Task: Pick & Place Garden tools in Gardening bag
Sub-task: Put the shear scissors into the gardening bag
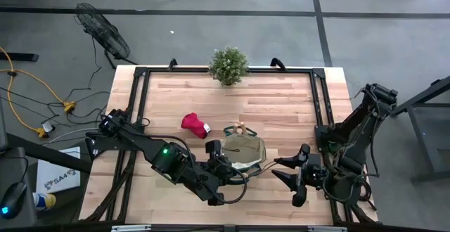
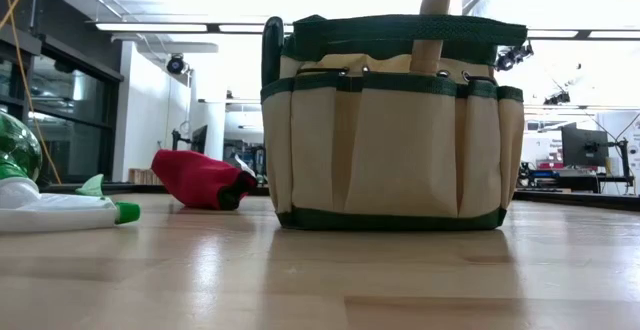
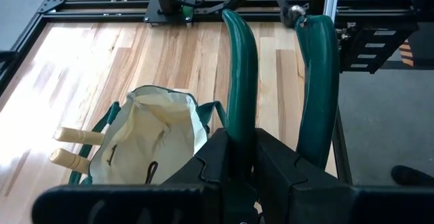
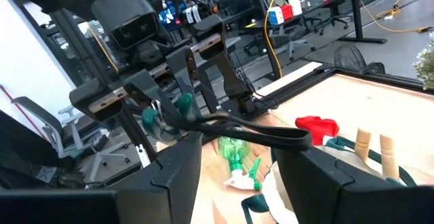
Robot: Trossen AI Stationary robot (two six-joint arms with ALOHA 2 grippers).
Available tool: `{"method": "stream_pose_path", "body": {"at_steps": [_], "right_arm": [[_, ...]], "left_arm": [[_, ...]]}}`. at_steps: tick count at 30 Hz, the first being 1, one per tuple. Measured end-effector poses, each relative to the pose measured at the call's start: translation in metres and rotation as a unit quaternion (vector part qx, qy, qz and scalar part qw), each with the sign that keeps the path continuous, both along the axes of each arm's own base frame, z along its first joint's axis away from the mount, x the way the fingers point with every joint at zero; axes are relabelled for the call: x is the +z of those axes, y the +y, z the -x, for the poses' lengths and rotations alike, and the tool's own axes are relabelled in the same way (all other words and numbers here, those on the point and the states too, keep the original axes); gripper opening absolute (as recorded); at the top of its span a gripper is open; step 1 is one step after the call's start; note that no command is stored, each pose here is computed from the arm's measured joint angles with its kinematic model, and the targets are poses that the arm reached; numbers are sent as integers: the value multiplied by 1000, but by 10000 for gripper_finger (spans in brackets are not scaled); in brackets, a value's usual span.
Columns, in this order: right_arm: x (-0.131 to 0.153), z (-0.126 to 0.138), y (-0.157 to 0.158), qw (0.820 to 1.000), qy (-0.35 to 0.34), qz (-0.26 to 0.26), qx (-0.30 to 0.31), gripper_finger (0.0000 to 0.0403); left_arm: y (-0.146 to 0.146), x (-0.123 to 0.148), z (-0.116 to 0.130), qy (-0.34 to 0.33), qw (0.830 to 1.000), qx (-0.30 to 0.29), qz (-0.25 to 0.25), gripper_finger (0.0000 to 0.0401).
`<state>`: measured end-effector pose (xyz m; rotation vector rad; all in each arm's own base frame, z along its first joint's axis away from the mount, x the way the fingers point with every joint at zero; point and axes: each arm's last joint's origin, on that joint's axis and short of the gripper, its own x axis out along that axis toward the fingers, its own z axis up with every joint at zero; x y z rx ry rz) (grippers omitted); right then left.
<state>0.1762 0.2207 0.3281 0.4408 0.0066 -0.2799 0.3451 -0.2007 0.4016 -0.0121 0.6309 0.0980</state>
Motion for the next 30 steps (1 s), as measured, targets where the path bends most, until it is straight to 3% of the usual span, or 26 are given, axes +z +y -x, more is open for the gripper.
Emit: {"method": "stream_pose_path", "body": {"at_steps": [21,30], "right_arm": [[8,0,0,999,-23,-12,-22,180],[12,-3,-2,998,-37,-33,-31,157]], "left_arm": [[0,0,0,0,1000,0,0,45],[0,0,0,0,1000,0,0,45]]}}
